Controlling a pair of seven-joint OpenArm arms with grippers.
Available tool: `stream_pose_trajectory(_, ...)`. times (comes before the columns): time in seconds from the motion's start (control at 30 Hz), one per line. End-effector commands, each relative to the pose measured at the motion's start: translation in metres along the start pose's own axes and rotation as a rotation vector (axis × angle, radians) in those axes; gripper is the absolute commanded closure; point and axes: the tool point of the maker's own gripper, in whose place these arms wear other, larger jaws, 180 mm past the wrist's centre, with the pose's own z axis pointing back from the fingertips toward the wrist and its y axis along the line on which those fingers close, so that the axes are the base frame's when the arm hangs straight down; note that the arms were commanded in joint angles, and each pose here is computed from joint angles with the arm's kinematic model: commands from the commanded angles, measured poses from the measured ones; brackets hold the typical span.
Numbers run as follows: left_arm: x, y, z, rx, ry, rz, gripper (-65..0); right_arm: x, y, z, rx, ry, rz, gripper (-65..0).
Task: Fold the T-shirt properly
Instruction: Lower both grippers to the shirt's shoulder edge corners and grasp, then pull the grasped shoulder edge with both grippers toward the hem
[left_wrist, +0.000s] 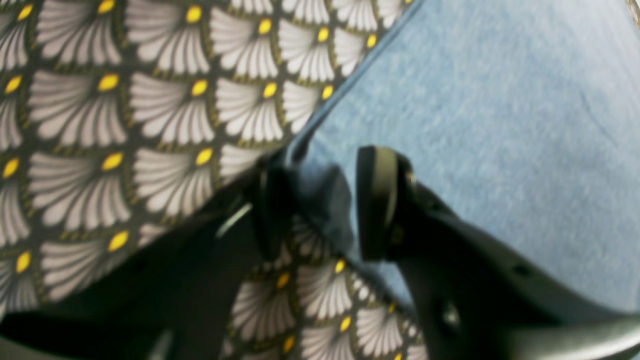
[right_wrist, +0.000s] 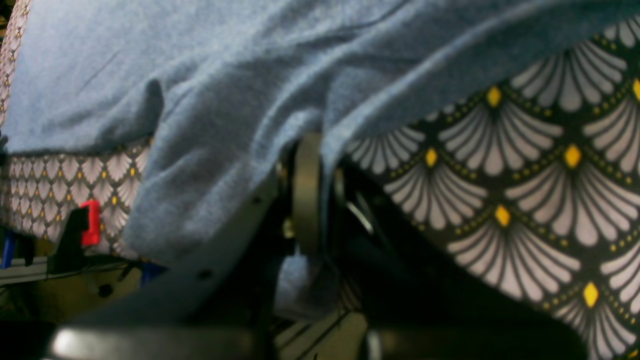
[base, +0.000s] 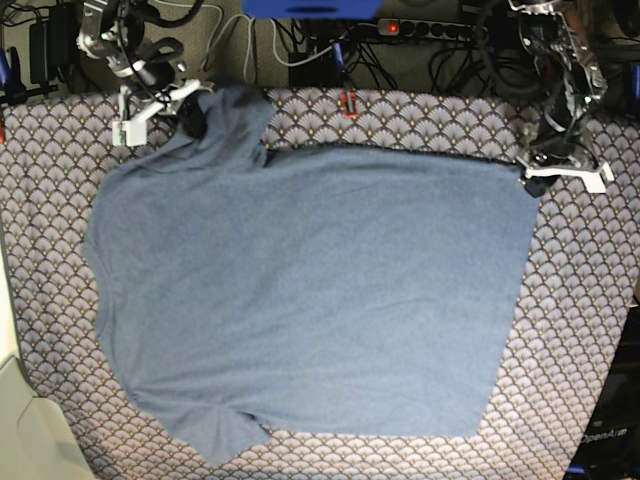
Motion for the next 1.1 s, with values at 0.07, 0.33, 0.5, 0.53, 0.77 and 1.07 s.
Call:
stream_pose_trajectory(0.07,-0.019,0.002,0.000,0.021,0.070,0.020,-7.8,-0.047,-0.022,0.009,-0.099,0.211,0.032,0.0)
stream_pose_trajectory(0.33,-0.018,-0.002,0.000,0.012,0.065,0.021,-0.9,-0.022,-0.027,0.014,-0.103,0.168,0.100,0.0)
stream_pose_trajectory(0.5,0.005,-0.021,0.007,-0.031,0.007,-0.007,-0.9,0.021,-0.024,0.010,-0.094,0.089,0.180,0.0)
stream_pose_trajectory(0.53,0.013,-0.027,0.009,-0.044,-0.015,-0.014,-0.9,0.032,-0.023,0.009,-0.093,0.069,0.200,0.0)
stream_pose_trajectory(0.77,0.050,-0.058,0.003,-0.099,-0.089,-0.024,-0.9,0.088,-0.023,0.003,-0.094,-0.028,0.294,0.0)
stream_pose_trajectory(1.07,0.083,-0.095,-0.026,-0.164,-0.063,0.013,-0.9,0.168,-0.014,-0.019,-0.088,-0.113,0.374,0.0)
